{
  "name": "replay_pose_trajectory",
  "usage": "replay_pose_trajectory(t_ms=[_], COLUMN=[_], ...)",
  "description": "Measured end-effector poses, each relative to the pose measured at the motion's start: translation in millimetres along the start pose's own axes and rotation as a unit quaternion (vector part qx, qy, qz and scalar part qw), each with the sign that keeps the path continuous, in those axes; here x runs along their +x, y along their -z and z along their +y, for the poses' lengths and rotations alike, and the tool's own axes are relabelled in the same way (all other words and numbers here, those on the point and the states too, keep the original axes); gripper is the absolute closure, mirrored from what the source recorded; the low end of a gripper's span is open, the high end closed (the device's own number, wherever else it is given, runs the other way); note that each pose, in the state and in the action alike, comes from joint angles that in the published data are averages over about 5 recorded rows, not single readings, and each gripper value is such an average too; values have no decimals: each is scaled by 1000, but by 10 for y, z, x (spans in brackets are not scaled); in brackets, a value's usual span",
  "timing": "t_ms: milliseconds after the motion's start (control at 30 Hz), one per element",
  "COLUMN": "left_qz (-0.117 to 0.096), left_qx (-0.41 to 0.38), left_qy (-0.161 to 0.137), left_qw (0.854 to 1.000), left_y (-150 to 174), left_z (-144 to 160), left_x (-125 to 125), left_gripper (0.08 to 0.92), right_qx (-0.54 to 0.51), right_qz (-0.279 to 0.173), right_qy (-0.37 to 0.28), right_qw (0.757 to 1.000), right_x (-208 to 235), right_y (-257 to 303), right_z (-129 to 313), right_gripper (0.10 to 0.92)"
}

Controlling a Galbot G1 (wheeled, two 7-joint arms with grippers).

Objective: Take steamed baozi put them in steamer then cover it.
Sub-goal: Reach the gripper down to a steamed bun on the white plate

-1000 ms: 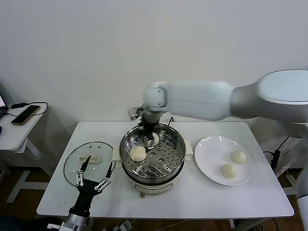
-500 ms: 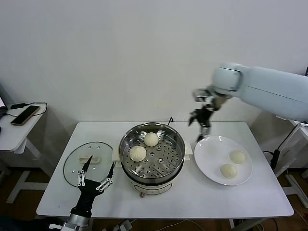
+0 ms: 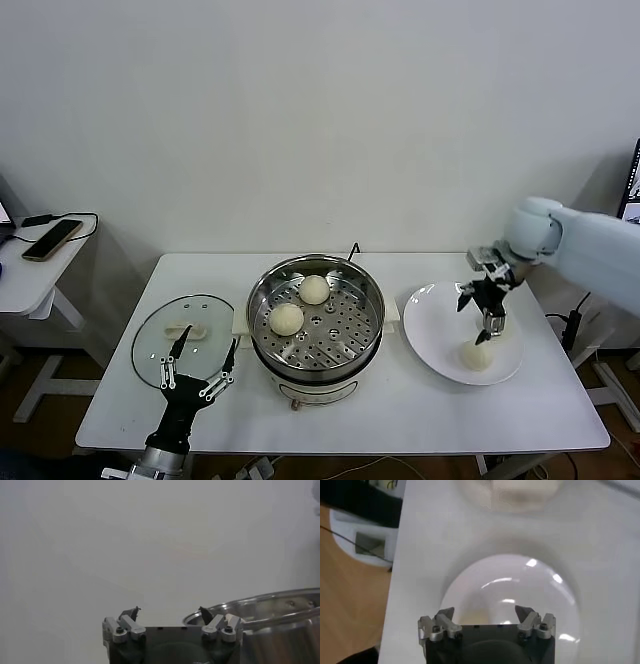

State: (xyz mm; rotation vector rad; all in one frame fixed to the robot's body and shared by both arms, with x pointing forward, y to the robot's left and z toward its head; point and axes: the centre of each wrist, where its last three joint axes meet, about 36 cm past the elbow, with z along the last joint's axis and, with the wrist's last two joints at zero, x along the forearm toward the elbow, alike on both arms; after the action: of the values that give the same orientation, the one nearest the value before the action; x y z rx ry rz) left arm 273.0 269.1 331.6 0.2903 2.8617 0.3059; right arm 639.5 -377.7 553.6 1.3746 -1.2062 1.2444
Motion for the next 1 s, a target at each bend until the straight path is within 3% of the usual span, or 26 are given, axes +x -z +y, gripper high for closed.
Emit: replay_pose_trajectory(t_ms=[733, 1000], left_qz=[3, 3], left_qx=[-2, -3], left_qy=[4, 5], left_qw=[1000, 1000], left_y=[-26, -27], left_z=[15, 17], left_x=[28, 27], left_gripper=[177, 177], right_qx=[-22, -24], right_qz=[24, 27], right_qy=[-2, -3], right_qw=[999, 999], right_x=[-795, -865], right_y=[-274, -301], right_z=[30, 45], right_gripper=[200, 333])
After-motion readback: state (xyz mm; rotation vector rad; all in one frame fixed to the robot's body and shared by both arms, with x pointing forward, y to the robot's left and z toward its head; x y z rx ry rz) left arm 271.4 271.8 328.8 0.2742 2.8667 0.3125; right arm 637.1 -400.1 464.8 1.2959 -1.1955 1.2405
